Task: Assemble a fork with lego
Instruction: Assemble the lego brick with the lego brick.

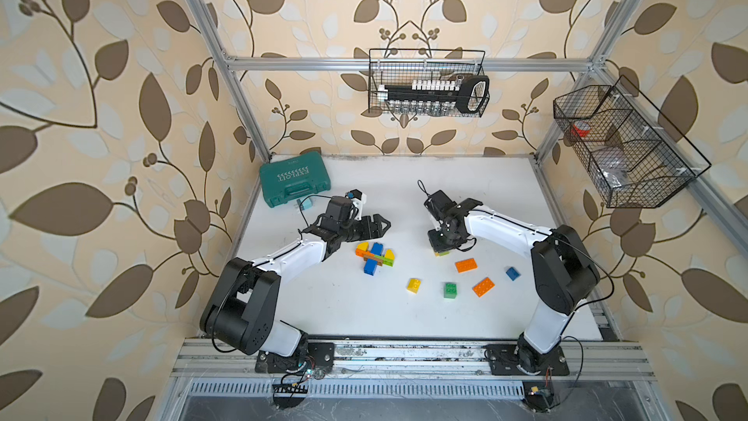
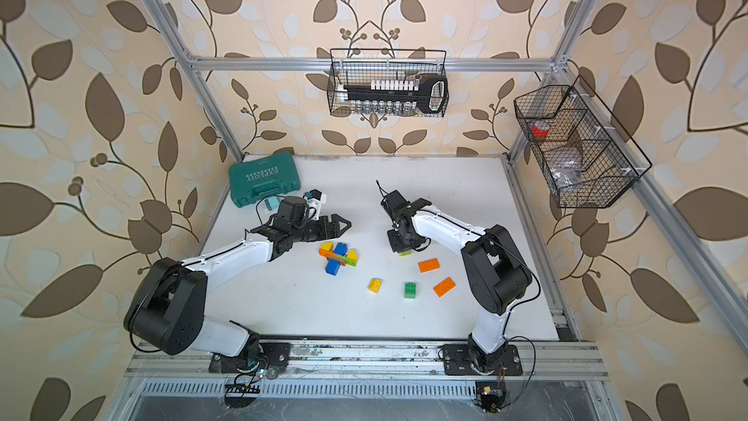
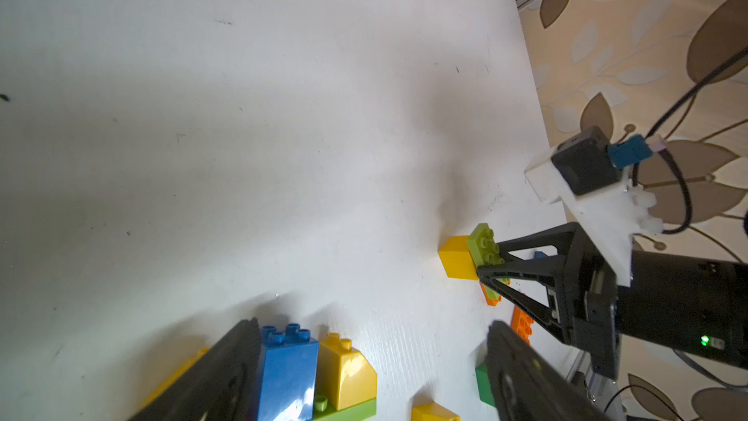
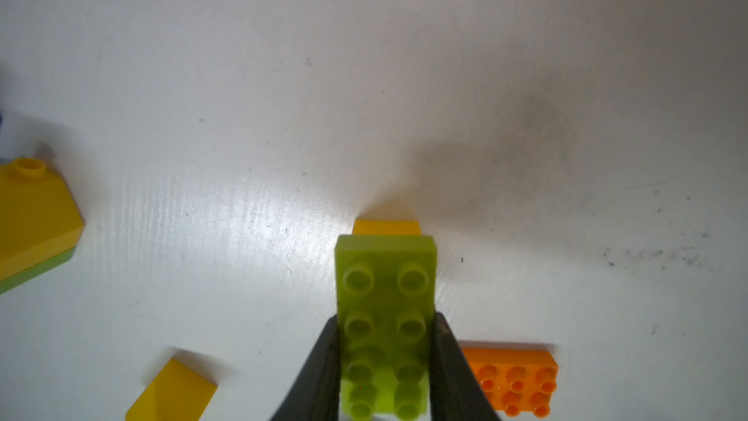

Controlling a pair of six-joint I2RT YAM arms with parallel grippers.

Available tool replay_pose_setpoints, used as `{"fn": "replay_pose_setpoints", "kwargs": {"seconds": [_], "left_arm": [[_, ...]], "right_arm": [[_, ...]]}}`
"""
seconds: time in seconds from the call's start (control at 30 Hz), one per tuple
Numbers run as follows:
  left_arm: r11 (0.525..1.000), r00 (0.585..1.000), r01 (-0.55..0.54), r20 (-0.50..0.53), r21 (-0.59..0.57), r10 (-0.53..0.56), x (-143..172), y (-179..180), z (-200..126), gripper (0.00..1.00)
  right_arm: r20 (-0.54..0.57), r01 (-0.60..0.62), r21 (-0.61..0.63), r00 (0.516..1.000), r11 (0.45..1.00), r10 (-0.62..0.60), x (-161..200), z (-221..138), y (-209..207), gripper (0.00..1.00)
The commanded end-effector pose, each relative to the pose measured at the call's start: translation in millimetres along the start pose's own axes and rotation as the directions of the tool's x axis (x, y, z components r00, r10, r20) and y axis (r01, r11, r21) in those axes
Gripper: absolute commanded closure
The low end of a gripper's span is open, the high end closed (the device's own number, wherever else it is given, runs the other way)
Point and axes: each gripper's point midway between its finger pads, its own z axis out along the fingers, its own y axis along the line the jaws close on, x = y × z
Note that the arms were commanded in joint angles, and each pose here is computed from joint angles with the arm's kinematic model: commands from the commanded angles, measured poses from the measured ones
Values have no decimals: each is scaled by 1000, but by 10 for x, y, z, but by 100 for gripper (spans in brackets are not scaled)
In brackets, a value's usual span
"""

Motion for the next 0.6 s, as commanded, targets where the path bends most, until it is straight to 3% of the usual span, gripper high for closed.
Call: {"fn": "replay_pose_setpoints", "kwargs": {"seconds": [0.0, 0.13, 0.3, 0.4, 0.57], "left_arm": [[1000, 1000, -5, 27, 16, 5, -60, -8, -60, 11], [1000, 1000, -1, 27, 11, 1, -67, 10, -79, 11], [1000, 1000, 1, 31, 4, -1, -82, 20, -99, 11], [1000, 1000, 0, 26, 5, 0, -78, 18, -99, 11], [1000, 1000, 2, 17, 4, -2, -48, 36, -85, 11]], "right_arm": [[-196, 97, 66, 977, 993, -82, 413, 401, -110, 72], [-220, 140, 64, 968, 988, -123, 450, 514, -85, 73], [-162, 4, -44, 987, 999, -11, 378, 541, 103, 74], [-128, -19, -88, 992, 996, 7, 304, 514, 179, 75], [-124, 105, -122, 985, 987, -120, 297, 516, 272, 76]]}}
